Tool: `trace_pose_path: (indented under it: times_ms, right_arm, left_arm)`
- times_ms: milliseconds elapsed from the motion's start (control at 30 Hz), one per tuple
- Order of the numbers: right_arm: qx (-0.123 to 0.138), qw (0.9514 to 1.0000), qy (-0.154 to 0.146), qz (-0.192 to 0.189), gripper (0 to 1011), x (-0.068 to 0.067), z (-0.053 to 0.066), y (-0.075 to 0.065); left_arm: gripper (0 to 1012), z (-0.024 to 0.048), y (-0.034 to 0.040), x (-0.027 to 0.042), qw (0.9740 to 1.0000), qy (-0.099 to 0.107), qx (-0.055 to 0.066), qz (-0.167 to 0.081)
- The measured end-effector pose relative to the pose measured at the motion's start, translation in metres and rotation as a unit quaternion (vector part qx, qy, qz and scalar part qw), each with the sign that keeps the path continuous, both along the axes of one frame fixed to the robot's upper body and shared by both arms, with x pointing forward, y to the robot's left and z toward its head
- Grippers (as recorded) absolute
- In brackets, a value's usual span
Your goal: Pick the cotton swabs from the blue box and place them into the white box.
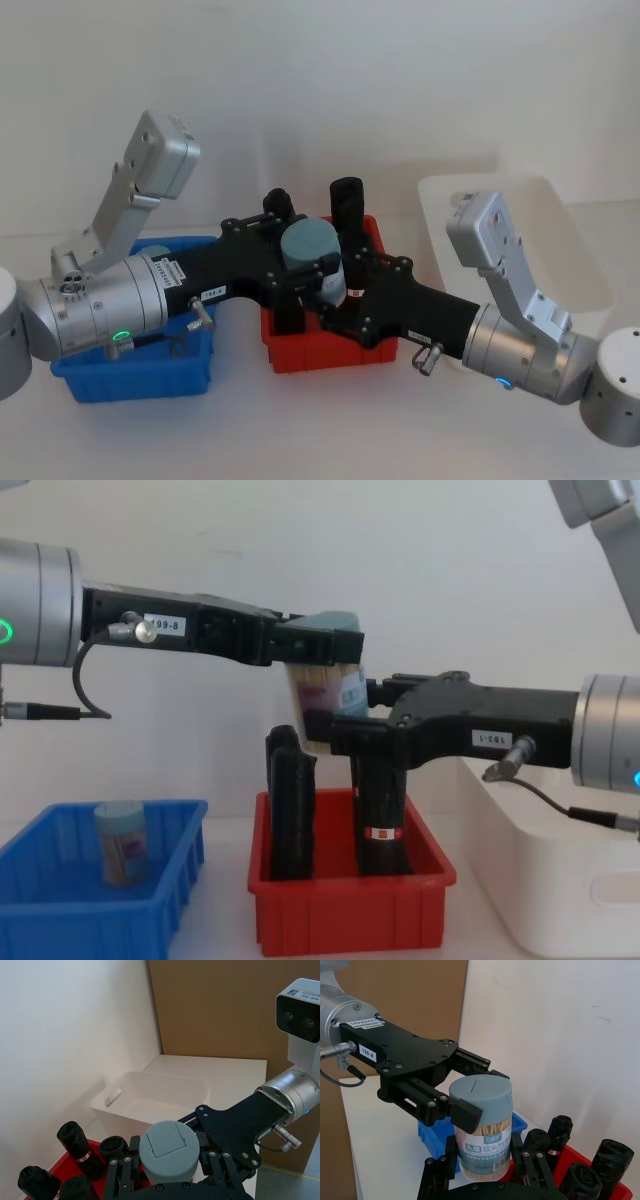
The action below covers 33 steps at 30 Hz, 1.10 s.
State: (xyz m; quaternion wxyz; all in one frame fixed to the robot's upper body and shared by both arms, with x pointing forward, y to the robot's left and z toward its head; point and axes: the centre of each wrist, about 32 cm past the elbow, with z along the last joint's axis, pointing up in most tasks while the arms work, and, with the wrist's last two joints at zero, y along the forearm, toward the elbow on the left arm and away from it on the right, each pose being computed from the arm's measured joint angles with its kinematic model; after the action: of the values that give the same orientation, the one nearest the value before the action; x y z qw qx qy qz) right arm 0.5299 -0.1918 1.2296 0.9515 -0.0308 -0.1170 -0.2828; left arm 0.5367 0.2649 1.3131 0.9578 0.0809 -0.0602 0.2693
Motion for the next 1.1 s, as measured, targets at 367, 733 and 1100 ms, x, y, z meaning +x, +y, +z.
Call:
trace_pose_path:
  times_ms: [367,733,1100]
  right_arm:
    - [0.001,1.0,-0.003,0.004,628,0.0029,0.0011,0.0013]
    - [0.001,1.0,-0.004,0.005,626,0.0034,0.0015,0.0022]
    - [-0.001,1.0,-0.003,-0.004,628,0.0017,0.0012,-0.0011]
  left_arm:
    - [708,-0.0001,0.0,0.0,1.0,0.0,0.0,0.0]
    - [1003,-0.0001,-0.0001,0.0,1.0,0.0,0.0,0.0]
    - [1004,0.0,0.0,0.0,1.0,0.0,0.0,0.0]
